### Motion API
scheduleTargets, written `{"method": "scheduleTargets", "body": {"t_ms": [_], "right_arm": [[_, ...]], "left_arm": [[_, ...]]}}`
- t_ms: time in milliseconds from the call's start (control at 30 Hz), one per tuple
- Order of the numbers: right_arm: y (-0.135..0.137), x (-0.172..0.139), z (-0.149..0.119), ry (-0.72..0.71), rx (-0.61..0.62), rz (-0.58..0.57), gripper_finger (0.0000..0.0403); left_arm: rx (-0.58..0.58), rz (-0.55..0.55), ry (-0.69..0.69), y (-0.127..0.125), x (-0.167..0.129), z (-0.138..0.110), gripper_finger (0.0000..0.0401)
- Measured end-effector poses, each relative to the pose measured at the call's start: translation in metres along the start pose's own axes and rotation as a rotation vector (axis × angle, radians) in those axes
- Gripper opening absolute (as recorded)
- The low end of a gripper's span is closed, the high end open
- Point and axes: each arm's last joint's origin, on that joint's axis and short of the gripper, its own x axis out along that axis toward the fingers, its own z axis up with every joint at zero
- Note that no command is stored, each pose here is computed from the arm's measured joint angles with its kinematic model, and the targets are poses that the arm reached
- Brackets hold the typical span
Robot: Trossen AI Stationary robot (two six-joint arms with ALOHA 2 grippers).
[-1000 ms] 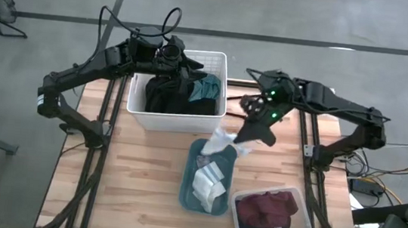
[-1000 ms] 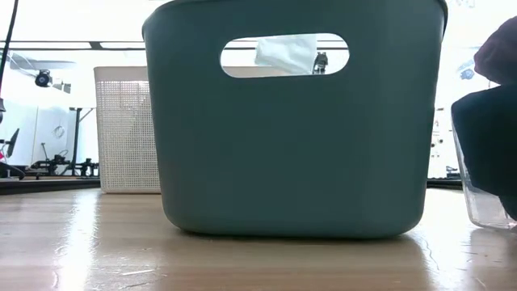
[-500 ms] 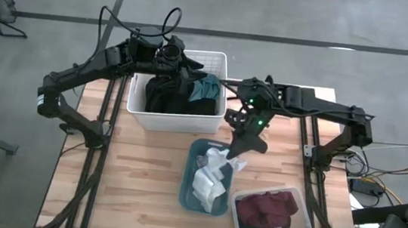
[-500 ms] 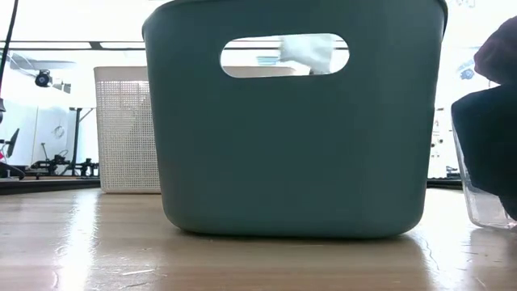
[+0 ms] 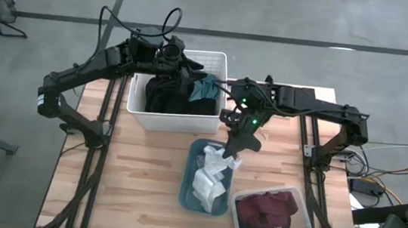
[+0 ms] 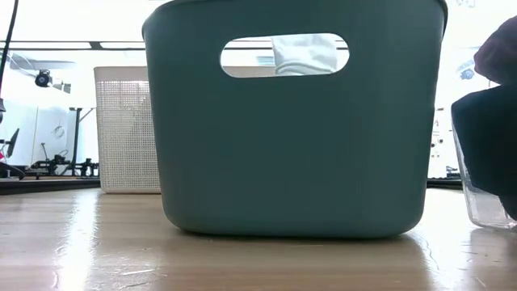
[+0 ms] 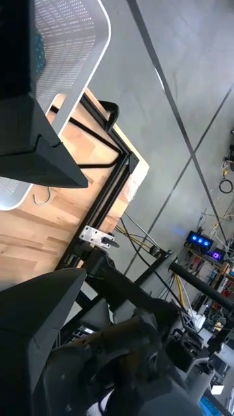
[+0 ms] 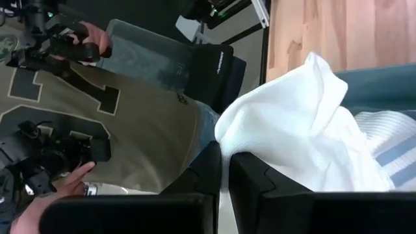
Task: Pick & Place Cloths
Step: Put the white sock into the blue bin
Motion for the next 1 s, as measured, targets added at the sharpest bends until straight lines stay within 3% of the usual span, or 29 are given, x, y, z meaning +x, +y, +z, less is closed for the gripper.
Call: {"method": "scheduleTargets", "body": {"t_ms": [167, 400, 1000], "right_arm": [[-0.002, 0.002, 0.001, 0.004, -0.008, -0.002, 0.0013], [-0.003, 0.002, 0.001, -0.005, -0.014, -0.021, 0.0048], [-0.012, -0.003, 0.002, -0.070, -0.030, -0.211, 0.0227]], "left_arm": [[-0.001, 0.001, 0.004, 0.000, 0.002, -0.001, 0.0218], [-0.002, 0.001, 0.004, 0.000, 0.002, -0.001, 0.0218], [-0.005, -0.013, 0.009, -0.002, 0.002, -0.001, 0.0218]]}}
